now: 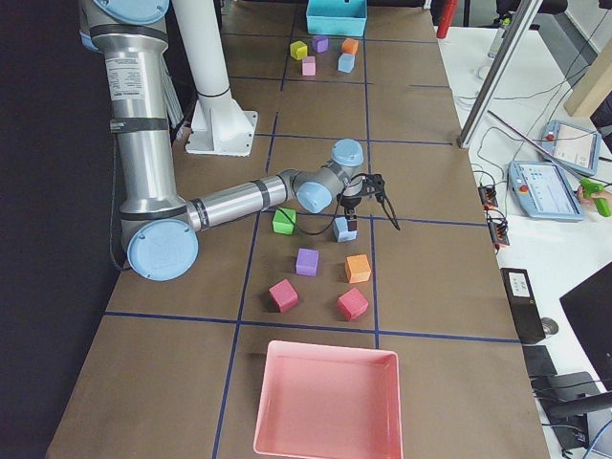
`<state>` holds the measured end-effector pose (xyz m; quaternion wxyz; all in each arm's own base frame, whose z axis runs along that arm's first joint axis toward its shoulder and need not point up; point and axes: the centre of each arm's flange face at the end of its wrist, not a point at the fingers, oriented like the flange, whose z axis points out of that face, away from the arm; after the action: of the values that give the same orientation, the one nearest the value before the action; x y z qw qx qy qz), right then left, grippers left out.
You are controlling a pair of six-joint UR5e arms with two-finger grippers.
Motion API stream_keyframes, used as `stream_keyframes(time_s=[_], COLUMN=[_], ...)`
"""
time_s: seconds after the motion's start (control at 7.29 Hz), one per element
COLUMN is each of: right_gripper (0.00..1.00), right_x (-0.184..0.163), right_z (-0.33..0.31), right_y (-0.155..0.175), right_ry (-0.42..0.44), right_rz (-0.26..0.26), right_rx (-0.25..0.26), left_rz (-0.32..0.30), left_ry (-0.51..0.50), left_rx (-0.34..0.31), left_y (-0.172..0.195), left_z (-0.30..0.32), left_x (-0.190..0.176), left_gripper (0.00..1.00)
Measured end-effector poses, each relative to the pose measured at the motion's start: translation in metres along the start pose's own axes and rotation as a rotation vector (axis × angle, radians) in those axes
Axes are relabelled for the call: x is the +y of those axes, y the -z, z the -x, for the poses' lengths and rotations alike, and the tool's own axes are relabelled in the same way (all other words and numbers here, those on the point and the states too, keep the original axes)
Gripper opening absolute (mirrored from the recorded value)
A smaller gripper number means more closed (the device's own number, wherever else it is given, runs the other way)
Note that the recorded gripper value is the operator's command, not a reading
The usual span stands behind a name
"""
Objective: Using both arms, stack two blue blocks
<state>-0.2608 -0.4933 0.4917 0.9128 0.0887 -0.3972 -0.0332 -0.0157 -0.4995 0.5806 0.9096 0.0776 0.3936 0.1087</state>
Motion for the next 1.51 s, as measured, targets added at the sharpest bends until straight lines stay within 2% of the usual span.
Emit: stream_keyframes(time_s=[0.41,0.55,0.69,0.82,0.96,1.23,1.37,1.51], right_gripper=[0.98,0.89,0.56,0.03,0.0,0.0,0.0,0.0], right_x=[0.009,0.012,0.014,0.016,0.018,0.018,0.011,-0.004], right_z=[0.007,0.005,0.004,0.003,0.002,0.007,0.023,0.058], right_y=[-0.027,-0.036,-0.045,-0.051,-0.054,-0.051,-0.042,-0.029], right_ry=[0.102,0.125,0.138,0.143,0.145,0.148,0.138,0.093], right_rz=[0.026,0.038,0.047,0.053,0.056,0.051,0.034,0.013], right_rx=[0.03,0.043,0.057,0.068,0.074,0.068,0.05,0.022], left_rz=[0.0,-0.001,-0.001,-0.001,-0.002,-0.007,-0.011,-0.013], left_ry=[0.001,0.001,0.001,0.001,0.001,-0.003,-0.006,-0.008], left_rx=[0.002,0.006,0.01,0.016,0.02,0.027,0.033,0.036], left_y=[0.0,0.0,0.0,0.0,0.0,0.003,0.005,0.006], left_z=[0.0,0.0,-0.001,-0.001,-0.002,-0.005,-0.007,-0.008], left_x=[0.0,0.0,0.0,0.0,0.0,-0.001,-0.001,-0.001], left_gripper=[1.0,1.0,1.0,1.0,1.0,1.0,1.0,1.0])
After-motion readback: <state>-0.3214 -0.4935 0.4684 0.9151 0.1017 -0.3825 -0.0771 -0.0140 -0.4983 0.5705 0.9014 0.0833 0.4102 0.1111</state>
